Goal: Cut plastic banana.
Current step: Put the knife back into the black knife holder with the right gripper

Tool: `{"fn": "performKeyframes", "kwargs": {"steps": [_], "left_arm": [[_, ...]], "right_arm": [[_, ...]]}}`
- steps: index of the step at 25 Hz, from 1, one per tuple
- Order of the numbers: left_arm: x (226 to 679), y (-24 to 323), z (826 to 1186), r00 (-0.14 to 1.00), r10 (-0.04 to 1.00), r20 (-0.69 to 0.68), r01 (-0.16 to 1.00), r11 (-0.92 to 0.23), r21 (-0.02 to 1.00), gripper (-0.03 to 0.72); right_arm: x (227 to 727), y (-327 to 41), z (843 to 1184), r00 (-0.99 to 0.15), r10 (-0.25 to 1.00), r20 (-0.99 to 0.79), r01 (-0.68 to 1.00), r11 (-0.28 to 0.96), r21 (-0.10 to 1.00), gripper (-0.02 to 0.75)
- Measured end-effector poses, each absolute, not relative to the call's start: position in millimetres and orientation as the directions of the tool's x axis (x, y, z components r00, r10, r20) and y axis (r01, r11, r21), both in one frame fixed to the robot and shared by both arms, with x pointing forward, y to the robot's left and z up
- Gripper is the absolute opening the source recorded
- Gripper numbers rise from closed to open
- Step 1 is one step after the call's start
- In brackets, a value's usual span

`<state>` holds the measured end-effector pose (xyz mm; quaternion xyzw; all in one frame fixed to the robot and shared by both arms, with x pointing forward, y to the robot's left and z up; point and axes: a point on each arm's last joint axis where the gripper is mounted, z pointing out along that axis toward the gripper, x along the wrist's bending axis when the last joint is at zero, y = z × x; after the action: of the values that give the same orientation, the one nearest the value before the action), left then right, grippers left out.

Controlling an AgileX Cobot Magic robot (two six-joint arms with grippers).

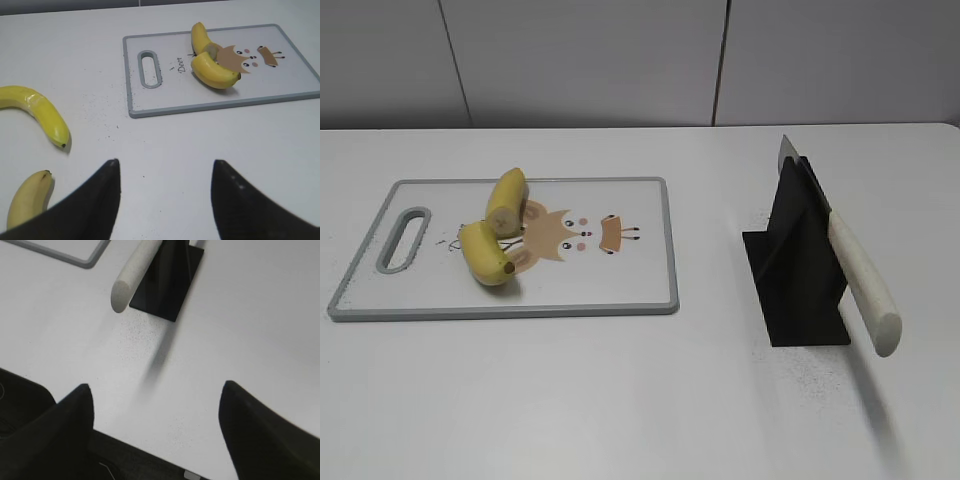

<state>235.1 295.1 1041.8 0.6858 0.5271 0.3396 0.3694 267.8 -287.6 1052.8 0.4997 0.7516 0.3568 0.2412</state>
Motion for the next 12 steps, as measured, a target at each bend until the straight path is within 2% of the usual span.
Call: {"fn": "performKeyframes", "kwargs": {"steps": [8,12], "left_arm": [[235,295,1042,0.214,0.974,0.076,0.472,-0.171,0.865,0.562],[235,295,1042,0.215,0.974,0.075,0.472,-0.17,0.865,0.562]], "right_arm": [[239,-300,1055,-0.386,0.923,0.002,0.43,0.178,0.885,0.589],[233,-302,1054,-0.378,0.926,0.008,0.405,0.158,0.901,0.588]]}}
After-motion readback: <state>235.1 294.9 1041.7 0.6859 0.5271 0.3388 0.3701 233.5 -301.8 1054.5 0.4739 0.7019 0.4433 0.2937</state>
